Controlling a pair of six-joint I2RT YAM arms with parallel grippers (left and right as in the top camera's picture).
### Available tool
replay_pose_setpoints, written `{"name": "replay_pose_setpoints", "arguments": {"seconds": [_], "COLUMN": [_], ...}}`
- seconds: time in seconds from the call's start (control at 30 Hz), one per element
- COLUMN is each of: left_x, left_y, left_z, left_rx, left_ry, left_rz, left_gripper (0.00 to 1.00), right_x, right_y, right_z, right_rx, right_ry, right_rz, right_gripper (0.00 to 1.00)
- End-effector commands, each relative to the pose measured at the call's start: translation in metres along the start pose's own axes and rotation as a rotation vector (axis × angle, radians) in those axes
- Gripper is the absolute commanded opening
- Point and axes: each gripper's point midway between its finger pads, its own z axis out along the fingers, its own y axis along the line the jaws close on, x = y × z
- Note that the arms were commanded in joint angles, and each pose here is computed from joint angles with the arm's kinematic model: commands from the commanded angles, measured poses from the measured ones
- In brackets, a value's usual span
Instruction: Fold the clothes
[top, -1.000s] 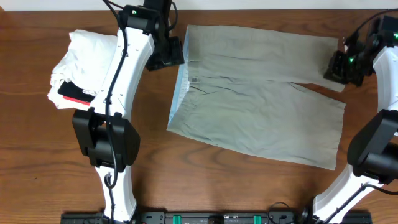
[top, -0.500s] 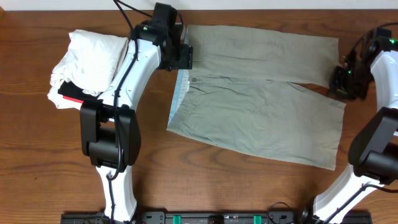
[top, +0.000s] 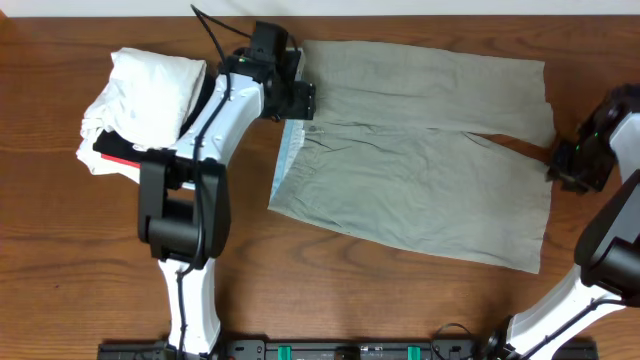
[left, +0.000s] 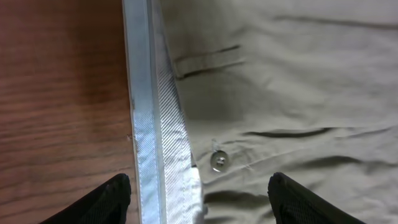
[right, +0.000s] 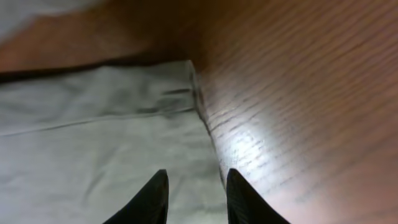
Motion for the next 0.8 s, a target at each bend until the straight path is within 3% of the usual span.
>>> {"name": "replay_pose_setpoints", "arguments": {"seconds": [0.0,0.17,0.77], "left_x": [0.013,0.016,0.030], "left_y": [0.003,-0.017,-0.015], "left_z": [0.019,0.029,0.050], "left_rx": [0.012,0.142,0.133], "left_ry": [0.048,0.067,0.117], "left_rz": [0.003,-0.001,-0.004], "left_gripper": [0.73,0.73,0.73], "right_x": [0.008,0.013,0.021], "right_y": [-0.007,-0.024,-0.043], "right_z": [0.013,0.024,0.039], "right_rx": [0.011,0.048,0.057], "right_ry": [0.010,0.013,0.019], "right_rz": [0.029,0.098,0.155], "right_gripper": [0.30,0.30,0.34]}}
